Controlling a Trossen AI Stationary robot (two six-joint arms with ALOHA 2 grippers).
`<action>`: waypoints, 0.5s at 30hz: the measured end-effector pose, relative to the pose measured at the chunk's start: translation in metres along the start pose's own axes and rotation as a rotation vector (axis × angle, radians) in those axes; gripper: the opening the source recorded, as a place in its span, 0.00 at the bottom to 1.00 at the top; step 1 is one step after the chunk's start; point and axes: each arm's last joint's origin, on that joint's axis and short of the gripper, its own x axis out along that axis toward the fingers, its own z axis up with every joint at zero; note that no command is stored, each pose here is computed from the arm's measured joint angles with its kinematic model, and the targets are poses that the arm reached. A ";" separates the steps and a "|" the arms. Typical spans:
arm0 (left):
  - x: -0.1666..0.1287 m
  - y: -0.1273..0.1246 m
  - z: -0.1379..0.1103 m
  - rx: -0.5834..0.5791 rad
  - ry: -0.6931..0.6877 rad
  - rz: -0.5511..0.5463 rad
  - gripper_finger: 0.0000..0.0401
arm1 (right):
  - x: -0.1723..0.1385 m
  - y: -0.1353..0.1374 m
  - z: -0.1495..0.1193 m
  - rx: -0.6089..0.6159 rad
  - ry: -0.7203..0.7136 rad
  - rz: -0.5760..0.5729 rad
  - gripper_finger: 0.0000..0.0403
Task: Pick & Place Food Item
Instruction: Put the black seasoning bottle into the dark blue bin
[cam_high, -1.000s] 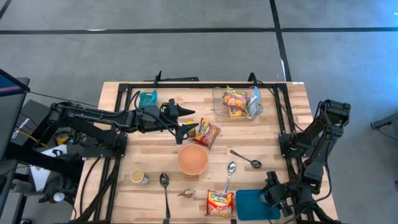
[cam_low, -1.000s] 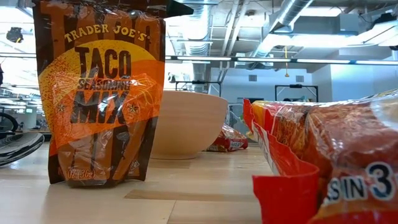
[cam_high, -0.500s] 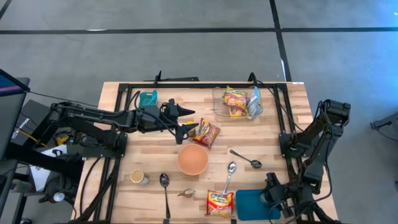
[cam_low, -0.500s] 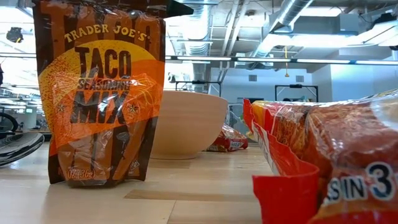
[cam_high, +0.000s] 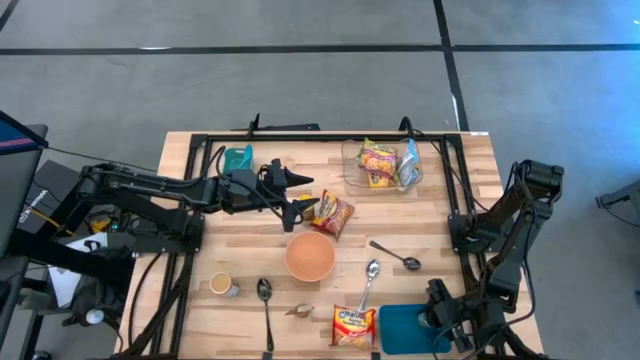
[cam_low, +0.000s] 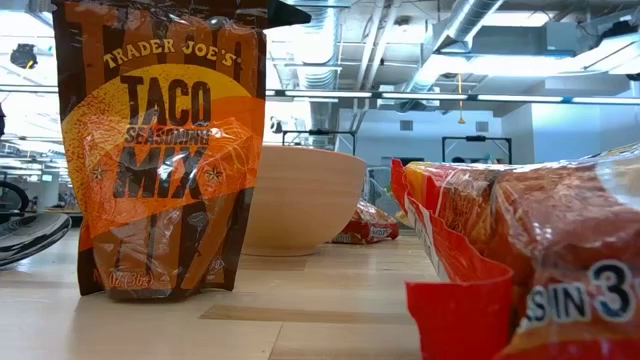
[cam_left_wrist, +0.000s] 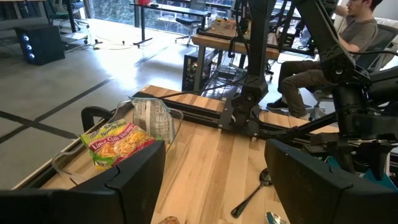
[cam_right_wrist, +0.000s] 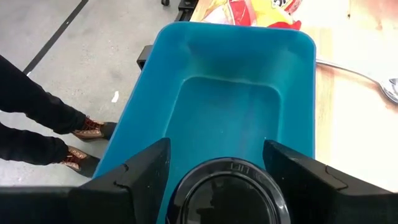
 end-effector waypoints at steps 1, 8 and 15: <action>0.000 0.000 0.000 0.000 0.000 0.000 0.67 | 0.000 0.000 0.000 -0.002 0.000 -0.002 0.62; 0.000 0.000 0.000 0.000 0.000 0.000 0.67 | 0.000 -0.001 0.000 -0.006 -0.002 -0.010 0.62; 0.000 0.000 0.000 0.000 0.000 0.000 0.67 | -0.002 -0.001 0.001 -0.001 -0.017 -0.015 0.62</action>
